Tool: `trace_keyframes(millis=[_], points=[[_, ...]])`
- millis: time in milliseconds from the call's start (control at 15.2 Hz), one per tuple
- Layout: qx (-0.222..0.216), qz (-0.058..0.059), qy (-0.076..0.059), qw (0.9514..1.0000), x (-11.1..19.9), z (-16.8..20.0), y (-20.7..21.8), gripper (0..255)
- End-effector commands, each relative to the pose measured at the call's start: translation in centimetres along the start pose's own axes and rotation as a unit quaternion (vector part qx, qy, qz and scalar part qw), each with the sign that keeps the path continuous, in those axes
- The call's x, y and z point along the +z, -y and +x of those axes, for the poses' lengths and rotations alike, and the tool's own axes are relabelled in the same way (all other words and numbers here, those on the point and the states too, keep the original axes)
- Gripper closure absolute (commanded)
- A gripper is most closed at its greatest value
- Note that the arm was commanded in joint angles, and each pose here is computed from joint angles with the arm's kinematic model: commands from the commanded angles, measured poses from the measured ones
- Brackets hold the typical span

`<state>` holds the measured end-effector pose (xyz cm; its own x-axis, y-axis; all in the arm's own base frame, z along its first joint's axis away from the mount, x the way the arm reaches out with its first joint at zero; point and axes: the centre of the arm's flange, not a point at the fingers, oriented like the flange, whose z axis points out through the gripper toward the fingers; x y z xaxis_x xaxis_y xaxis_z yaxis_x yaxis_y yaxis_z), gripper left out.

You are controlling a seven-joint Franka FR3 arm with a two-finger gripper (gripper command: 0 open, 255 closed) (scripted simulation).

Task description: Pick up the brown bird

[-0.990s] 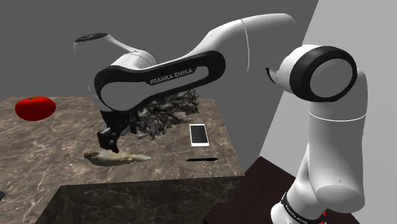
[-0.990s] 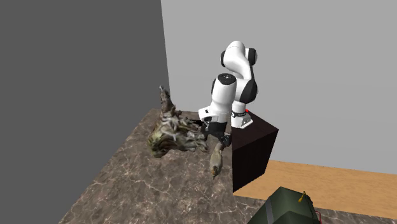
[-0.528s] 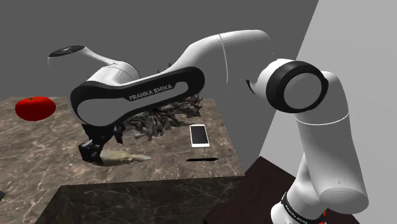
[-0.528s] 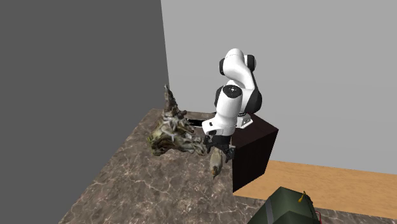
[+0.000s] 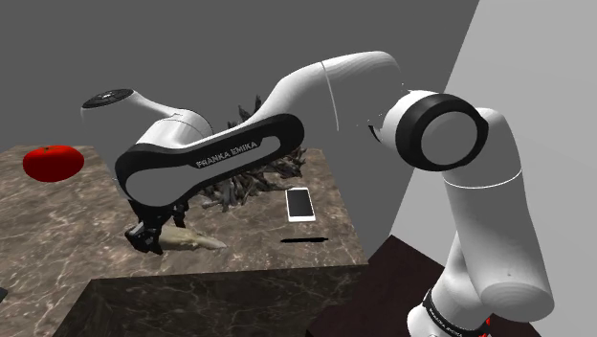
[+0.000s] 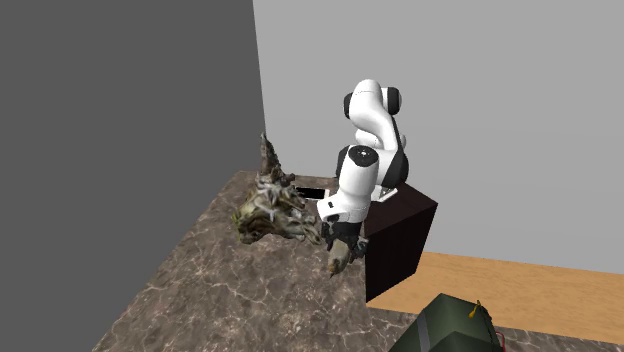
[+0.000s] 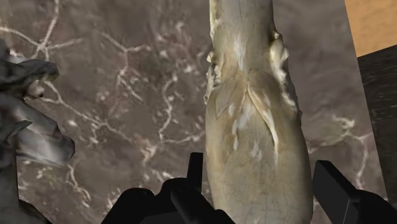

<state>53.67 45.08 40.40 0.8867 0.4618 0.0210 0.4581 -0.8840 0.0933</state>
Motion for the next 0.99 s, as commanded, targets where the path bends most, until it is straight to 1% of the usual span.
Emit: trace_keyframes(millis=[0, 462, 924], points=[[0.000, 0.000, 0.000, 1.0000, 0.1, 0.0, 0.0, 255], [0.000, 0.000, 0.000, 1.0000, 0.2, 0.0, -0.1, 255], [0.000, 0.000, 0.000, 1.0000, -3.5, 0.1, -0.4, 255]])
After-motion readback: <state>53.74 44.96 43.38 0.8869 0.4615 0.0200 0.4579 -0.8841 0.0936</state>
